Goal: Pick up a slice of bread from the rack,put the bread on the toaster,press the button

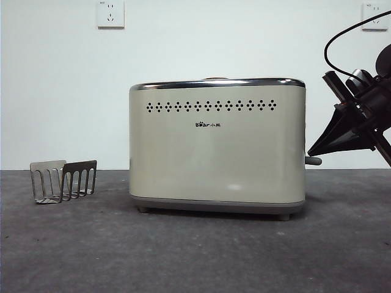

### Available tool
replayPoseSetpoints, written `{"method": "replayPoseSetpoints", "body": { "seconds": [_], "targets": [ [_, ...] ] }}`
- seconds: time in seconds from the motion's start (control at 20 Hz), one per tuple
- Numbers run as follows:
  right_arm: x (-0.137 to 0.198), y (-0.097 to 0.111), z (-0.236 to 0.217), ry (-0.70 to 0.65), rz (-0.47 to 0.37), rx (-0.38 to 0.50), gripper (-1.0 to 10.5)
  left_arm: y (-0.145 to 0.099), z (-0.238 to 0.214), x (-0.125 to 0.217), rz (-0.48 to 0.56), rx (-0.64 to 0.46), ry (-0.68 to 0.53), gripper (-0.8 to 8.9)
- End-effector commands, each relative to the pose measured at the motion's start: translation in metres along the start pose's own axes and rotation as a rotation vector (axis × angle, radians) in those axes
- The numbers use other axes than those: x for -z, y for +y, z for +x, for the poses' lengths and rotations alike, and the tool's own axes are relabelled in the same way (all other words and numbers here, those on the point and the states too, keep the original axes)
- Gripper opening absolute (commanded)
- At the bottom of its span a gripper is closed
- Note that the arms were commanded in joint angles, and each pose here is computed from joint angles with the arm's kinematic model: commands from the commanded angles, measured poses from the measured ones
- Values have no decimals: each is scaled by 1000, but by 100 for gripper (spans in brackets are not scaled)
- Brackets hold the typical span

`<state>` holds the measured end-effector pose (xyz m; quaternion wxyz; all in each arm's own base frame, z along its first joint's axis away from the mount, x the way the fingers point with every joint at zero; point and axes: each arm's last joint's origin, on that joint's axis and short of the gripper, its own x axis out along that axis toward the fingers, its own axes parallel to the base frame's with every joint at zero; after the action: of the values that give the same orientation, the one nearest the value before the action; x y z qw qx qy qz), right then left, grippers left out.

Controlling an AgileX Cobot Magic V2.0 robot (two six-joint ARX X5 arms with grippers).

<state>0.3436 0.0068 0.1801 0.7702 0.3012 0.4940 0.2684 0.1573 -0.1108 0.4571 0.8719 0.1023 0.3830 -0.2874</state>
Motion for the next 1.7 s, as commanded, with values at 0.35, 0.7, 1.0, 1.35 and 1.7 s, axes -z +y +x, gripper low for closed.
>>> {"method": "replayPoseSetpoints", "body": {
  "seconds": [0.35, 0.7, 1.0, 1.35, 1.7],
  "targets": [
    [17, -21, 14, 78, 74, 102, -6, 0, 1, 1, -12, 1, 1, -6],
    [4, -9, 7, 49, 42, 68, -6, 0, 1, 1, -11, 1, 1, -5],
    [-14, 20, -15, 13, -20, 54, -6, 0, 1, 1, -11, 1, 1, -5],
    [-9, 55, -48, -52, -99, 41, -5, 0, 1, 1, -11, 1, 2, -5],
    [30, 125, -126, -222, -258, 141, -4, -2, 0, 1, -36, 66, 2, -4]
  ]
}}
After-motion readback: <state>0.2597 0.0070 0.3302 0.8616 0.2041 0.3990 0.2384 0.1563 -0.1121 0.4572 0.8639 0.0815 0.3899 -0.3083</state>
